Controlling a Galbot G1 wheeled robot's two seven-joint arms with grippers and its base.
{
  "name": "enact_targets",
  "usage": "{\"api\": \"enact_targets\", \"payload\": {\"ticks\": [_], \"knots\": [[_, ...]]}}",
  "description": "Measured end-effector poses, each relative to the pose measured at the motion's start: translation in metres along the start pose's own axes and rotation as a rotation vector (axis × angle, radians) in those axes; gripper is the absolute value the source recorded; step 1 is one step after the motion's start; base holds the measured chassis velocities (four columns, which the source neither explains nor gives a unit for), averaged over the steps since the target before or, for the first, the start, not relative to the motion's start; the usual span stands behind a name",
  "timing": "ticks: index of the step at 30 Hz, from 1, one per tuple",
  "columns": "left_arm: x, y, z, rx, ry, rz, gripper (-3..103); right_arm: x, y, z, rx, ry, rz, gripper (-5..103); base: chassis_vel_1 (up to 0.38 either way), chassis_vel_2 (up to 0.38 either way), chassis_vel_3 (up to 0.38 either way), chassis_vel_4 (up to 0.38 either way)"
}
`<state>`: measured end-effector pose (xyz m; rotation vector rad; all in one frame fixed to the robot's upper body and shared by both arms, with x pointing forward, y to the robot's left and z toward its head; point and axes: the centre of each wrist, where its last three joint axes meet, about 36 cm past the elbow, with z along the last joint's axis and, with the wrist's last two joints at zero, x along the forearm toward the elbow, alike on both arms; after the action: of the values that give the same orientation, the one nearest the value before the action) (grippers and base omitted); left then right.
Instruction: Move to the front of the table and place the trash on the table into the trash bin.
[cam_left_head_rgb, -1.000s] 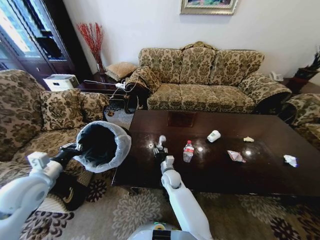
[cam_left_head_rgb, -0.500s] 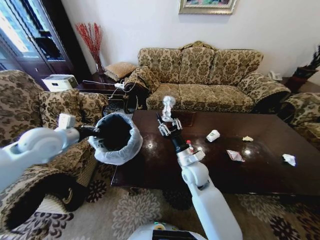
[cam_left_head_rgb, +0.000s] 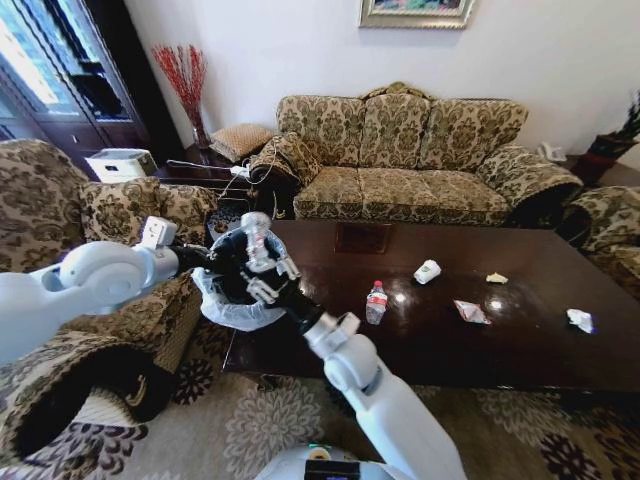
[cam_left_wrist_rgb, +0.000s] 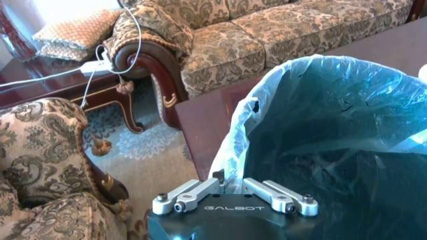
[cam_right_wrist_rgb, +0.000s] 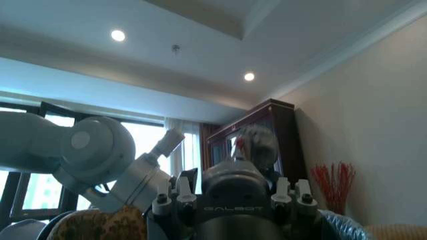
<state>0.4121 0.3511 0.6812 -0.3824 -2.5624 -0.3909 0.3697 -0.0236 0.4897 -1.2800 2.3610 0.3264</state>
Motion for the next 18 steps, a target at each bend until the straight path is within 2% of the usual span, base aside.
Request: {"api": "enact_targets", "payload": {"ticks": [1, 2, 4, 5, 8, 9, 10, 11, 14, 16, 17, 18], "knots": [[0.001, 0.001, 0.002, 0.008, -0.003, -0.002, 0, 0.000, 0.001, 0.001, 0.000, 0.007, -0.002, 61, 0.000, 0.000, 0.000, 0.000], [0.001, 0.002, 0.003, 0.012, -0.005, -0.005, 0, 0.001, 0.001, 0.001, 0.001, 0.011, -0.002, 71, 0.000, 0.000, 0.000, 0.000], [0.001, 0.003, 0.005, 0.018, -0.008, -0.007, 0, 0.002, 0.001, 0.002, 0.002, 0.016, -0.002, 71, 0.000, 0.000, 0.000, 0.000], [0.001, 0.003, 0.007, 0.026, -0.011, -0.009, 0, 0.003, 0.001, 0.002, 0.004, 0.021, 0.000, 82, 0.000, 0.000, 0.000, 0.000], [0.002, 0.002, 0.010, 0.032, -0.014, -0.007, 0, 0.004, 0.002, 0.002, 0.005, 0.022, 0.001, 82, 0.000, 0.000, 0.000, 0.000], [0.003, 0.002, 0.013, 0.043, -0.016, -0.005, 0, 0.004, 0.003, 0.000, 0.004, 0.007, 0.007, 93, 0.000, 0.000, 0.000, 0.000], [0.004, 0.003, 0.015, 0.048, -0.016, -0.007, 0, 0.005, 0.002, -0.004, 0.005, -0.012, 0.017, 97, 0.000, 0.000, 0.000, 0.000], [0.004, 0.003, 0.015, 0.048, -0.016, -0.007, 0, 0.005, 0.002, -0.004, 0.005, -0.012, 0.017, 97, 0.000, 0.000, 0.000, 0.000], [0.004, 0.012, 0.025, 0.088, -0.009, -0.045, 0, 0.023, -0.010, -0.022, 0.020, -0.063, 0.137, 100, 0.000, 0.000, 0.000, 0.000], [0.004, 0.014, 0.027, 0.094, -0.010, -0.053, 0, 0.030, -0.014, -0.024, 0.030, -0.057, 0.177, 100, 0.000, 0.000, 0.000, 0.000], [0.004, 0.020, 0.032, 0.103, -0.018, -0.076, 0, 0.055, -0.026, -0.025, 0.062, 0.000, 0.315, 100, 0.000, 0.000, 0.000, 0.000], [0.004, 0.023, 0.034, 0.106, -0.023, -0.085, 0, 0.066, -0.030, -0.024, 0.069, 0.037, 0.373, 100, 0.000, 0.000, 0.000, 0.000]]}}
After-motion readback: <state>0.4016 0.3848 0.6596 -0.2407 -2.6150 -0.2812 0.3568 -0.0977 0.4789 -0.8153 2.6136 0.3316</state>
